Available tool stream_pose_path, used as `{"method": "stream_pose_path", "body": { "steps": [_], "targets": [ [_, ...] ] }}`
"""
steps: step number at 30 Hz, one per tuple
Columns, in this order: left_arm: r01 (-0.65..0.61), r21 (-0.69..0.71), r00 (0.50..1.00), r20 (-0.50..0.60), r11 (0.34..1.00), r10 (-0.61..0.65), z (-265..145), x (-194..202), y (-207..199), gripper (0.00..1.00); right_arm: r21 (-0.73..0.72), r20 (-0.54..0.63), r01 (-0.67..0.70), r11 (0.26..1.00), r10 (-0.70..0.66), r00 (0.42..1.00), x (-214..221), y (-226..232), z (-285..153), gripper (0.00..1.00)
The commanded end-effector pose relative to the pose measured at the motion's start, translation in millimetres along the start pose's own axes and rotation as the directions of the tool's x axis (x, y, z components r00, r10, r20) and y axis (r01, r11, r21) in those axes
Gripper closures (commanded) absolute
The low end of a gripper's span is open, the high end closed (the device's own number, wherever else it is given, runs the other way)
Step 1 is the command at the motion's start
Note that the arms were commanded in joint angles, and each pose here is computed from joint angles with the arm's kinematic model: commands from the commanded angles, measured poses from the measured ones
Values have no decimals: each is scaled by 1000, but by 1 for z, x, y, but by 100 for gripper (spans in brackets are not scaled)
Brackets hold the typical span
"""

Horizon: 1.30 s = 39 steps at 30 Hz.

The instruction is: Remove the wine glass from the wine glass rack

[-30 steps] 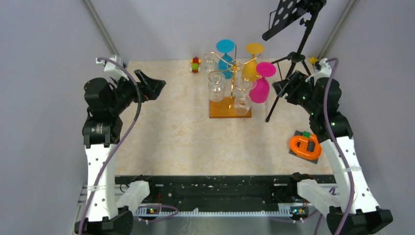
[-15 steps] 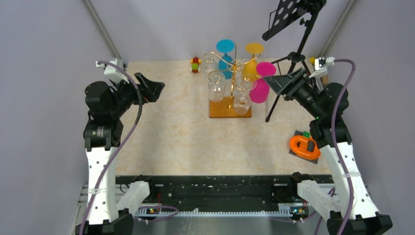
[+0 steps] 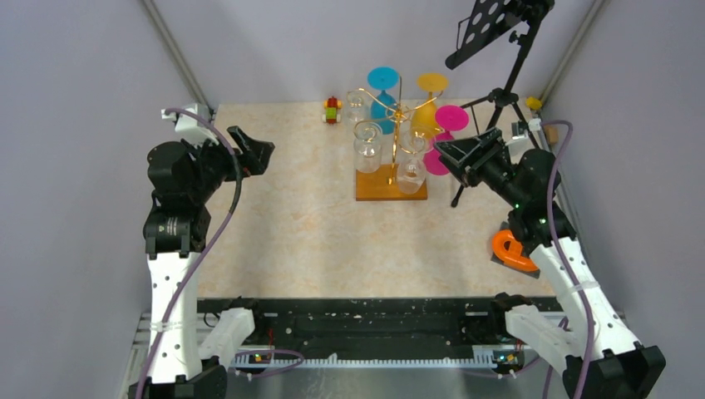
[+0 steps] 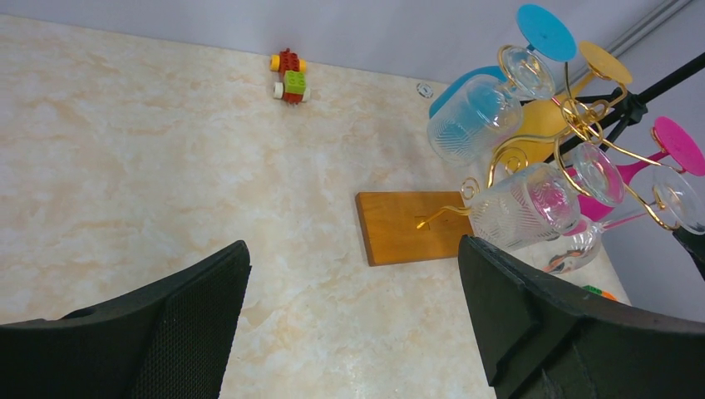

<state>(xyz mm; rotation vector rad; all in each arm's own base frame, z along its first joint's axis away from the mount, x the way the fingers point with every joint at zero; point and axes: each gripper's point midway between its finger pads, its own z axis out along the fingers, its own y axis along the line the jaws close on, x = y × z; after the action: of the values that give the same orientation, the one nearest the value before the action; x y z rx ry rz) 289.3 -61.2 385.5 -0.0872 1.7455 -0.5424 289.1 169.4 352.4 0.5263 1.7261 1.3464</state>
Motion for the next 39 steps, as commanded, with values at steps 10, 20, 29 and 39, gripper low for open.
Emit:
{"method": "stream_pose_path", "body": {
  "steps": [10,20,29,39],
  "targets": [
    [-15,-61,1000,21,998,17,2,-3,11,1,-57,67,-82,995,85,994,-7,21,24,41],
    [-17,-85,1000,14,996,18,4,-1,17,1,-27,152,-73,997,76,985,-18,20,26,70],
    [-21,-96,1000,6,995,22,7,2,20,1,-34,109,-80,996,83,991,-14,21,37,66],
    [-29,-104,1000,-2,994,29,7,5,22,1,-14,97,-48,999,49,994,-13,22,39,84]
  ]
}}
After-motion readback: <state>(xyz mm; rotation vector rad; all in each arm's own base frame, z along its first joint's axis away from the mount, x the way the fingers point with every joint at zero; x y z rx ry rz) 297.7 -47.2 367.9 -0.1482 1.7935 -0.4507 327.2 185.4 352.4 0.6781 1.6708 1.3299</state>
